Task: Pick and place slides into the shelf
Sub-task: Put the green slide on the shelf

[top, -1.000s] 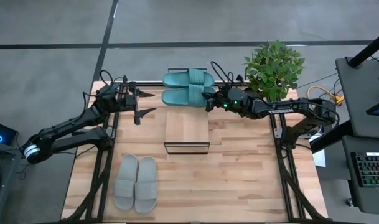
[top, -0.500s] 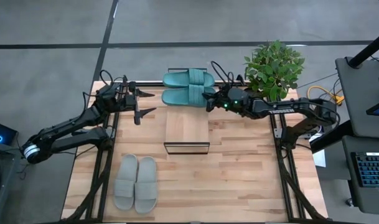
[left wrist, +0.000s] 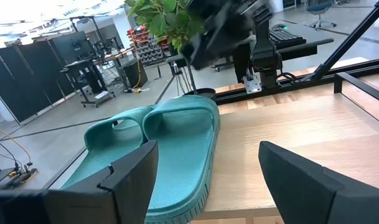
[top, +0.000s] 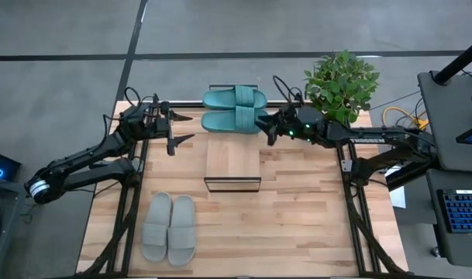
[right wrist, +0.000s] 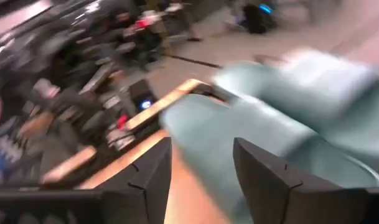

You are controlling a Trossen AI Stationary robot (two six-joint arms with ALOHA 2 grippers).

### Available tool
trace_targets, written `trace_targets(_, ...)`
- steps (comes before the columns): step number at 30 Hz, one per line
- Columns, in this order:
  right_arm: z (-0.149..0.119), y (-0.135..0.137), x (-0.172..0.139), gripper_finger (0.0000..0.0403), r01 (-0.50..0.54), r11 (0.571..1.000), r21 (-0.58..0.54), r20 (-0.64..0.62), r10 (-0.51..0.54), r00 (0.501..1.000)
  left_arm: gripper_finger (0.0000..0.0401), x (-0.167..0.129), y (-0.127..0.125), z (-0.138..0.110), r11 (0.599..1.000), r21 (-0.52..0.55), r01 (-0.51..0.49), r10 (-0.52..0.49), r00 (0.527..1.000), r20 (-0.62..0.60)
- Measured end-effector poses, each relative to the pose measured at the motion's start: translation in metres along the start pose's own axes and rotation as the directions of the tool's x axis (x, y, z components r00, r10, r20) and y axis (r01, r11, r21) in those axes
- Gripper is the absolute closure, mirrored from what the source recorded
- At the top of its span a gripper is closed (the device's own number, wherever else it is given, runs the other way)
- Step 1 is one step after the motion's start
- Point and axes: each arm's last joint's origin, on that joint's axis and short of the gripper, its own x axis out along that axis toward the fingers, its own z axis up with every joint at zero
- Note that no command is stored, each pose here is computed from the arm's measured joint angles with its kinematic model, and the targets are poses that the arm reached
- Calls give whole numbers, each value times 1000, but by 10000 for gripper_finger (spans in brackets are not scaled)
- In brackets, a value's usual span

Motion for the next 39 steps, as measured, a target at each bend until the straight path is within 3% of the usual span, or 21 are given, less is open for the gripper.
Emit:
trace_targets(4,3,26,-16,236,-75,961,-268,25,84,996,139,0,0,0,1000,0,0,0,1000,0)
trace_targets(8,-5,46,-28,245,-106,830,-547,-23,112,993,139,0,0,0,1000,-2,0,0,1000,1)
trace_targets(12,-19,58,-32,255,-147,702,-697,-104,104,989,139,0,0,0,1000,-2,0,0,1000,0)
trace_targets(14,-25,62,-32,260,-143,658,-740,-118,83,990,139,0,0,0,1000,-3,1,-1,1000,0)
trace_targets(20,-40,61,-26,271,-35,522,-852,-111,-115,987,139,0,0,0,1000,-3,1,-1,1000,-1)
trace_targets(23,-49,57,-23,275,-50,454,-890,-148,-183,972,139,0,0,0,1000,-4,1,-1,1000,-1)
trace_targets(28,-57,53,-18,277,-53,379,-924,-156,-247,956,139,0,0,0,1000,-4,1,-1,1000,-2)
trace_targets(34,-64,49,-12,265,-40,202,-979,-112,-362,926,139,0,0,0,1000,-4,1,-1,1000,-2)
trace_targets(39,-67,45,-9,248,9,150,-989,-60,-452,890,139,0,0,0,1000,-4,1,-1,1000,-2)
